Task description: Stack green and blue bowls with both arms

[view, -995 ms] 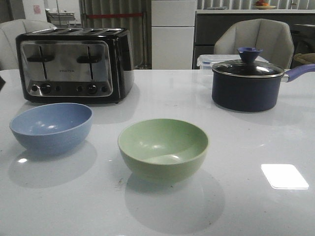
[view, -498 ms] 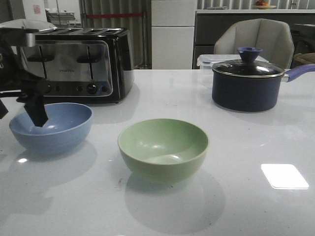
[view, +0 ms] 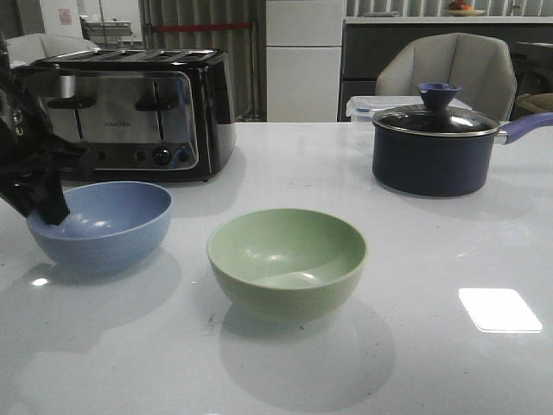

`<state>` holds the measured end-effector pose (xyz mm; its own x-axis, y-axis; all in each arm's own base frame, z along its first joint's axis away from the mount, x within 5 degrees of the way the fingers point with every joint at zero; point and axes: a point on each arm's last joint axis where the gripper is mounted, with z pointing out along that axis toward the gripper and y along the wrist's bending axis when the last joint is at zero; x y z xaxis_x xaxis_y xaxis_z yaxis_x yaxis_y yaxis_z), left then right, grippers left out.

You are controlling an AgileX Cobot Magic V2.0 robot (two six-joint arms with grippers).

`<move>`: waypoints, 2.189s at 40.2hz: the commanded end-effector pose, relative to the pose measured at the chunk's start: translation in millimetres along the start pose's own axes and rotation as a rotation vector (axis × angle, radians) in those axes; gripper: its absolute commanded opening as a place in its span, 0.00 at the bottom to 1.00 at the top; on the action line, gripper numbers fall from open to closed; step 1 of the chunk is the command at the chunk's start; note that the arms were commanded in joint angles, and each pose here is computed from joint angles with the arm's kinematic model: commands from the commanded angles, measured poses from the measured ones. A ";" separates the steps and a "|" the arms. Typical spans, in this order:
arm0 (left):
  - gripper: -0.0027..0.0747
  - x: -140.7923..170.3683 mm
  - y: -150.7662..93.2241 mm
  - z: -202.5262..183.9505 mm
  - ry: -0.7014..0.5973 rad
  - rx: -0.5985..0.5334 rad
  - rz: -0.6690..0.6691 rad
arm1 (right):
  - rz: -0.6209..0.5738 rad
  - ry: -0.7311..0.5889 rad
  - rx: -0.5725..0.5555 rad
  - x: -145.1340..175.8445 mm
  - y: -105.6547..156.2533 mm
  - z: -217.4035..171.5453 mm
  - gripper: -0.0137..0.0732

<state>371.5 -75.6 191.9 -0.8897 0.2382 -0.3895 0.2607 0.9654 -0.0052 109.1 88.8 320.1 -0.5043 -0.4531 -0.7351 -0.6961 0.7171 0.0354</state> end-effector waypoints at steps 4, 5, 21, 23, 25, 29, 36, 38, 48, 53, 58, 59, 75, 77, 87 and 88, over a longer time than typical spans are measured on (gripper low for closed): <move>0.16 -18.0 -1.7 -31.2 -0.090 -0.003 0.000 | -0.008 -0.087 0.015 -11.4 -0.7 -7.0 0.65; 0.16 -19.8 -1.8 -35.4 -0.089 -0.002 0.000 | -0.008 -0.087 0.015 -11.4 -0.7 -7.0 0.65; 0.16 -50.7 -19.5 -123.7 -0.188 0.152 0.005 | -0.008 -0.103 0.020 -12.8 -1.1 -7.2 0.65; 0.16 -52.1 -25.8 -129.4 -0.190 0.199 0.023 | -0.008 -0.103 0.020 -12.8 -1.1 -7.2 0.65; 0.16 -52.9 -35.3 -133.1 -0.194 0.247 0.045 | -0.008 -0.103 0.020 -12.8 -1.1 -7.2 0.65; 0.16 -53.2 -55.6 -134.9 -0.206 0.318 0.088 | -0.008 -0.104 0.020 -12.9 -1.2 -7.2 0.65; 0.16 -50.2 -103.2 -137.2 -0.226 0.375 0.199 | -0.008 -0.104 0.020 -12.9 -1.2 -7.2 0.65; 0.16 -48.8 -119.1 -136.6 -0.239 0.379 0.242 | -0.008 -0.104 0.020 -12.9 -1.2 -7.2 0.65; 0.16 -40.9 -171.8 -105.4 -0.173 0.391 0.372 | -0.008 -0.101 0.019 -12.6 -1.1 -7.2 0.65; 0.16 -40.3 -176.8 -80.3 -0.118 0.376 0.385 | -0.008 -0.097 0.018 -12.2 -1.0 -7.1 0.65; 0.16 -40.8 -175.9 -64.0 -0.094 0.350 0.396 | -0.008 -0.096 0.018 -12.1 -1.0 -7.1 0.65; 0.16 -41.5 -174.3 -61.6 -0.092 0.345 0.394 | -0.008 -0.095 0.017 -12.1 -0.9 -7.1 0.65; 0.59 -42.4 -171.2 -60.4 -0.091 0.335 0.393 | -0.008 -0.098 0.018 -12.4 -1.0 -7.1 0.65; 0.60 -43.4 -169.2 -65.5 -0.106 0.327 0.397 | -0.008 -0.101 0.019 -12.6 -1.1 -7.2 0.65; 0.60 -35.7 -157.3 -136.5 -0.222 0.335 0.411 | -0.013 -0.085 0.048 -11.1 -3.9 -7.1 0.65; 0.60 -32.8 -156.6 -143.3 -0.233 0.336 0.413 | -0.009 -0.080 0.056 -10.7 -4.6 -7.1 0.65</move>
<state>328.0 -229.6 284.6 -0.6470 0.5773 -0.4981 0.7024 0.7054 -0.0948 110.1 87.7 320.1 -0.4981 -0.4602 -0.7349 -0.6923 0.7214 0.0175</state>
